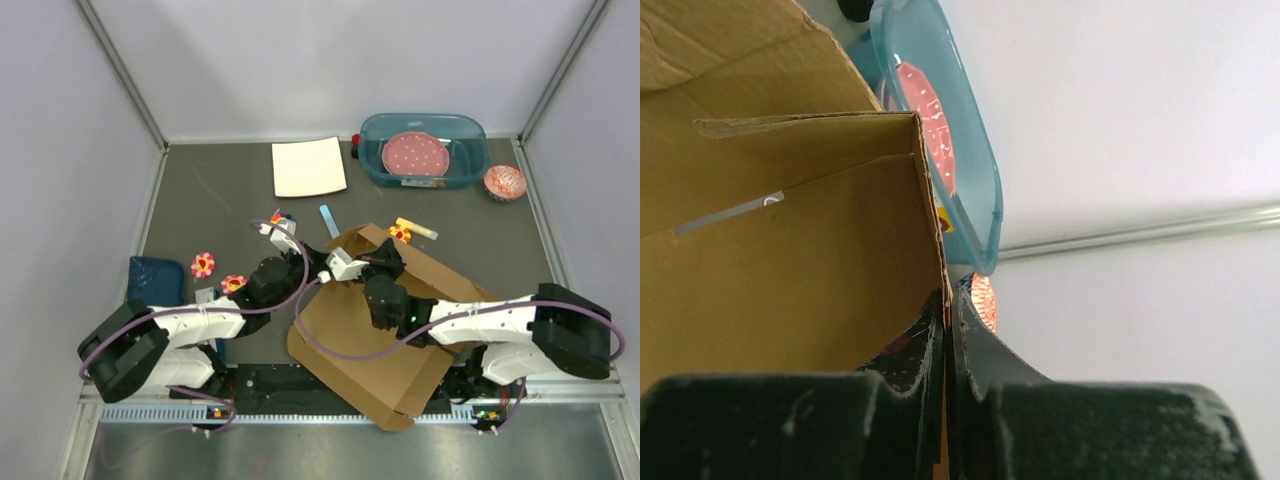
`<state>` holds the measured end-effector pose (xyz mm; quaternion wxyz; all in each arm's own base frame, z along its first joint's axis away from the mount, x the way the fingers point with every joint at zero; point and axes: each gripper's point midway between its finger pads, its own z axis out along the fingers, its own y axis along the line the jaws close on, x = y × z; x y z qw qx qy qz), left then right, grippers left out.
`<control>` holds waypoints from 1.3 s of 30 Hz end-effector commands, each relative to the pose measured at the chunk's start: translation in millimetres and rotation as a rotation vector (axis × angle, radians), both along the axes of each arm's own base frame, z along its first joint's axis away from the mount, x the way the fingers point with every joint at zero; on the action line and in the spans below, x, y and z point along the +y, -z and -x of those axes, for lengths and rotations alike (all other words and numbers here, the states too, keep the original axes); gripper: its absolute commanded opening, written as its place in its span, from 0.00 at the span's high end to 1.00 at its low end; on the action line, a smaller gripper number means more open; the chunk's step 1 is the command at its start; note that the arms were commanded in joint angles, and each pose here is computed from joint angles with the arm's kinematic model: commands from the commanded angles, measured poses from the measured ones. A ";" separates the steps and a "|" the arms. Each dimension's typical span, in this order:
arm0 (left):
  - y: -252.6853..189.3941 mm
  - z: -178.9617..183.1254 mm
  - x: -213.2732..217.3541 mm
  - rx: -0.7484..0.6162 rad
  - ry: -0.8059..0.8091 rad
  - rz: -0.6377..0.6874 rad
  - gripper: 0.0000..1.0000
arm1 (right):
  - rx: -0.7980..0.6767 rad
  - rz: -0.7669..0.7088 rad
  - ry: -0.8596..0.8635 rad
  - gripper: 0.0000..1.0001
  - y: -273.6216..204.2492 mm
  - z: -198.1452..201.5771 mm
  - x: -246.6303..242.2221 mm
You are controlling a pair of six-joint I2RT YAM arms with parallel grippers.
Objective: Fold the paper box
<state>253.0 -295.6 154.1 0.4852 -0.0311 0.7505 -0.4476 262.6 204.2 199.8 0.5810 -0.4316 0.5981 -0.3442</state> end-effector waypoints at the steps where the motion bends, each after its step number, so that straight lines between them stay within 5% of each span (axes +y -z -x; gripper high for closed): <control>1: 80.5 18.7 30.7 0.151 -0.016 -0.320 1.00 | -0.076 -0.081 -0.077 1.00 -17.7 -6.1 31.2; 29: -28.4 -28.9 51.4 -0.101 -0.204 -0.272 1.00 | -0.115 -0.305 -0.088 1.00 -59.5 -31.0 69.0; 39: 13.8 -21.6 49.0 0.000 -0.160 -0.244 1.00 | -0.082 -0.258 -0.067 1.00 -29.2 -28.1 60.5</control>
